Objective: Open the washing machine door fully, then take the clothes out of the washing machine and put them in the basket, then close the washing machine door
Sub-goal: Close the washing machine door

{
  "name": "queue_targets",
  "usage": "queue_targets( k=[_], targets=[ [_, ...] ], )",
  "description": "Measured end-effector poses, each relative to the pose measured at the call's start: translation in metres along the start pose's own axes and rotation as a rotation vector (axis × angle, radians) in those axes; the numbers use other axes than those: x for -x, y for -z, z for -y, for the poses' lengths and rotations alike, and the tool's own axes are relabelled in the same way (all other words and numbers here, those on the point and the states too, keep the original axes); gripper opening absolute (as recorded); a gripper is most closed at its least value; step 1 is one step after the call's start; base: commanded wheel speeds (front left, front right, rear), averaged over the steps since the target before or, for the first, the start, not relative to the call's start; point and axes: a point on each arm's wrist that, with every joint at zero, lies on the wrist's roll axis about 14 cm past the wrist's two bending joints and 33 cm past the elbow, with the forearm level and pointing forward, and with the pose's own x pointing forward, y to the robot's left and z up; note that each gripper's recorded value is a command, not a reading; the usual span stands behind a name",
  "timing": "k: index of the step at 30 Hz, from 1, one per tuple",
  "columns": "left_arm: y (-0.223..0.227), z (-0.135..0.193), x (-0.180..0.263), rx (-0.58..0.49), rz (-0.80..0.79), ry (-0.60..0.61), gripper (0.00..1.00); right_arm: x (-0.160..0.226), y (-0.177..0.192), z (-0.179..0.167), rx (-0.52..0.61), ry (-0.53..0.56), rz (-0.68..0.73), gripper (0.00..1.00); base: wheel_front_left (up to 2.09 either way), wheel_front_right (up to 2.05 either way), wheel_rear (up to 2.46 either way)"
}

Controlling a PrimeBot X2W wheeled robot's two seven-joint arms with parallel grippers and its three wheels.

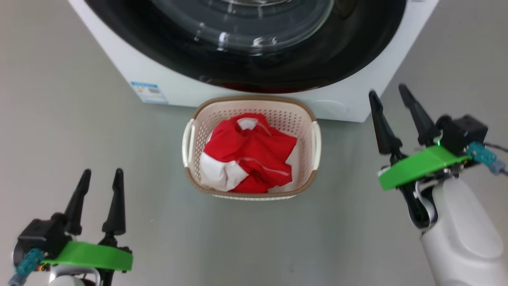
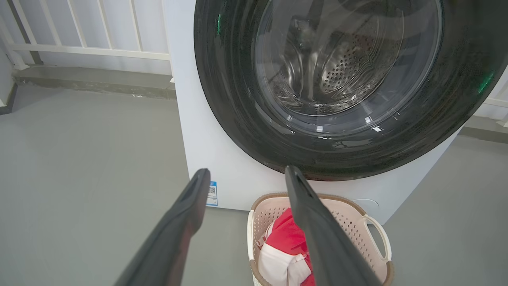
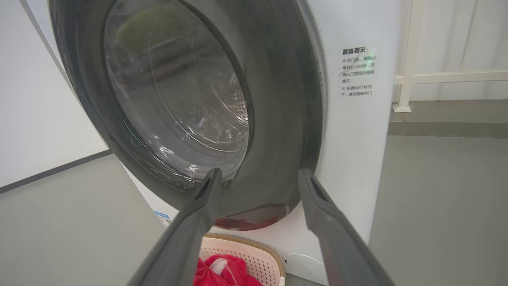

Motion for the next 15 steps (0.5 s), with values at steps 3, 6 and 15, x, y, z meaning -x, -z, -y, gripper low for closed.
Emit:
queue_targets(
  k=[3,6,15],
  targets=[
    [0.000,0.000,0.003,0.001,-0.002,0.003,1.00,0.019,-0.001,0.011,0.005,0.037,-0.012,1.00,0.00,0.00,0.00],
    [0.000,0.005,0.004,0.004,-0.005,0.024,1.00,0.044,-0.004,0.028,0.019,0.091,-0.022,1.00,0.00,0.00,0.00],
    [-0.005,0.017,-0.001,0.000,0.008,0.069,1.00,0.095,-0.006,0.056,0.045,0.192,-0.050,1.00,0.00,0.00,0.00]
  ],
)
